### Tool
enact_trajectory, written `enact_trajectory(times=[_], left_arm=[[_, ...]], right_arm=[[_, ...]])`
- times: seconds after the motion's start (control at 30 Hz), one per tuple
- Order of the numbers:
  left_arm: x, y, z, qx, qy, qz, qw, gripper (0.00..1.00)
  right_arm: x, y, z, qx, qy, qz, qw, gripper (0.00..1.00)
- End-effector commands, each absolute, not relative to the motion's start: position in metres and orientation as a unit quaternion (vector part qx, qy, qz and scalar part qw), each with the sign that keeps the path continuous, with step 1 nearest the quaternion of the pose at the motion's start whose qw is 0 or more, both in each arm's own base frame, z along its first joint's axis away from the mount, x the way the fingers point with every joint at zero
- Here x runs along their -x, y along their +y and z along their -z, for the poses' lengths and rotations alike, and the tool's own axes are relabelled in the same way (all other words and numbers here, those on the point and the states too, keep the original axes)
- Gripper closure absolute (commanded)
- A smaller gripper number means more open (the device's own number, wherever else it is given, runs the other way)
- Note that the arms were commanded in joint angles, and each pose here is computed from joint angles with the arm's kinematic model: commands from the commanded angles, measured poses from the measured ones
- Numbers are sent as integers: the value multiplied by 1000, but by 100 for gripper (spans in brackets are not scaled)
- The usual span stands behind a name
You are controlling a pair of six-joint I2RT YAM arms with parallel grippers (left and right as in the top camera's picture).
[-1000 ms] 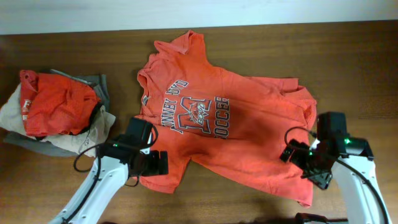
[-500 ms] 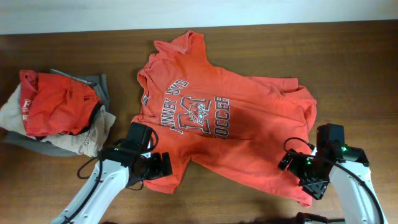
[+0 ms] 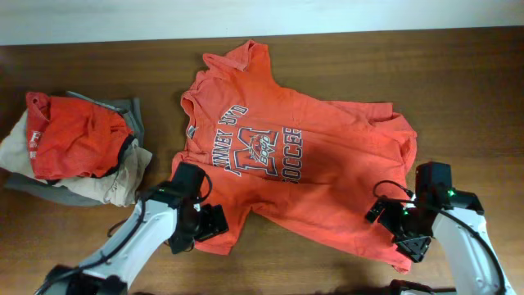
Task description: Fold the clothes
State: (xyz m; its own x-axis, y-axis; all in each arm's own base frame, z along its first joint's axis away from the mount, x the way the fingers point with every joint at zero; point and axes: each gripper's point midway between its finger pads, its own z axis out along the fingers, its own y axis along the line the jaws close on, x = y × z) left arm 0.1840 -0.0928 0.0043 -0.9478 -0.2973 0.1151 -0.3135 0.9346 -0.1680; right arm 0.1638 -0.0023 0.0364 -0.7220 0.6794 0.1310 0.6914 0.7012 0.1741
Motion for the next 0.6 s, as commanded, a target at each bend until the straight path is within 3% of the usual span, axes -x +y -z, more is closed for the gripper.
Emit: enact_trajectory(times=[0.0, 0.07, 0.2, 0.33, 0.43, 0.57], left_arm=[[-177, -93, 5, -165, -980, -90, 67, 21], [-177, -93, 6, -165, -980, -91, 69, 34], [-173, -98, 4, -150, -980, -105, 79, 68], [-164, -101, 2, -139, -979, -115, 98, 91], [-156, -99, 1, -133, -978, -110, 115, 100], [-142, -103, -4, -116, -975, -124, 146, 100]], right_arm=[[-160, 1, -28, 383, -916, 113, 46, 1], [-157, 1, -24, 387, -914, 112, 54, 2], [-146, 4, -18, 389, -912, 108, 74, 10], [-138, 11, -20, 399, -904, 118, 96, 22], [-134, 20, -23, 400, -899, 138, 113, 25], [-143, 15, -21, 398, -903, 134, 93, 25]])
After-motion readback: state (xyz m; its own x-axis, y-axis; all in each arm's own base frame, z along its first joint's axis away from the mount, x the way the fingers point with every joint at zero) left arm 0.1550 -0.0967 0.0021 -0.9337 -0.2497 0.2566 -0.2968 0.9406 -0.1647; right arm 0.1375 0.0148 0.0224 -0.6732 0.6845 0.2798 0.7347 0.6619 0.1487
